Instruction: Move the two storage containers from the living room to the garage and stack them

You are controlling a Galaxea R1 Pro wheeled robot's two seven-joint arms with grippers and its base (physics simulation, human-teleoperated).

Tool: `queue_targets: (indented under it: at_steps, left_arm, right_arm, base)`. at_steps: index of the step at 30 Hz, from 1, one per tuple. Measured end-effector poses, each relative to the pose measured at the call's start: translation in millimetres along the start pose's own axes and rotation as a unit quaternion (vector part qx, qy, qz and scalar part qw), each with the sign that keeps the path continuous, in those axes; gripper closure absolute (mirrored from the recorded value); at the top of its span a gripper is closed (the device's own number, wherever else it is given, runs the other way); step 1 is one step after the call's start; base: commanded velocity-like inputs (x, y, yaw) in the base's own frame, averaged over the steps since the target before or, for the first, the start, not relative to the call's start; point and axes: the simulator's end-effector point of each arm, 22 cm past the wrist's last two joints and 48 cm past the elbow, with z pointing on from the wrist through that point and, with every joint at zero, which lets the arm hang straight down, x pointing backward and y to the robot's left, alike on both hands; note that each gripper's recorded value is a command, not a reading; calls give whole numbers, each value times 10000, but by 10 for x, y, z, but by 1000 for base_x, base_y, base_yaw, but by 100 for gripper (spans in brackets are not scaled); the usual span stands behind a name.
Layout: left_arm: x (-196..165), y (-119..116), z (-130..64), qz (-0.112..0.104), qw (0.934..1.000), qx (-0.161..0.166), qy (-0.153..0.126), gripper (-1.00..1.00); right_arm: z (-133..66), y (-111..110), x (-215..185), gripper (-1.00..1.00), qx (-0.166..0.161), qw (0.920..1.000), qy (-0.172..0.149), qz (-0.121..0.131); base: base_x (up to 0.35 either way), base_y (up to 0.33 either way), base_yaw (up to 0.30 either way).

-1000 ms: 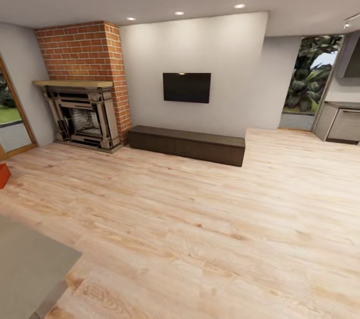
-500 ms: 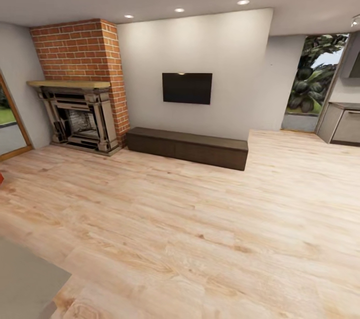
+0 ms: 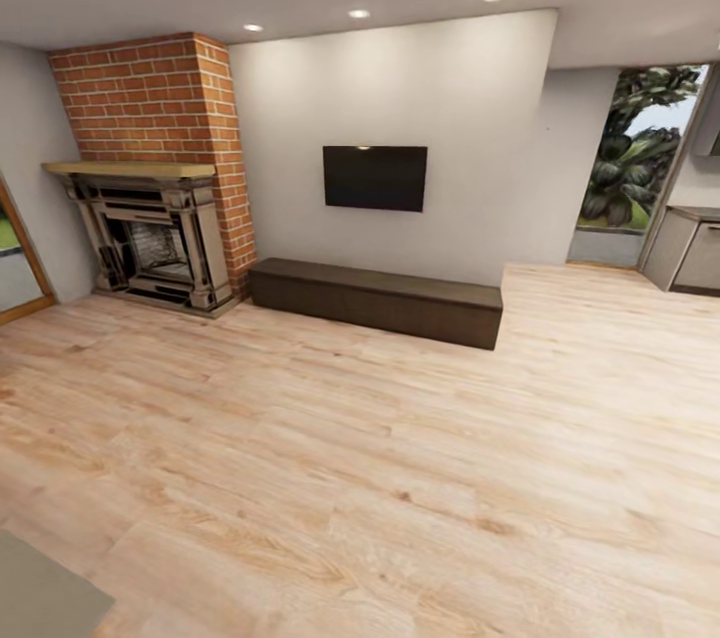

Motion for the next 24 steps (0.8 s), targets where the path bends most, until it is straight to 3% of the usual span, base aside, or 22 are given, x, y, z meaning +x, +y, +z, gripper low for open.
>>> queue_targets:
  at_steps: [24]
  left_arm:
    - [2,-9,-1,-2,10000,5,2,-100]
  right_arm:
    - [0,0,-2,-100,-1,10000,-1,-1]
  base:
    - [324,0,0]
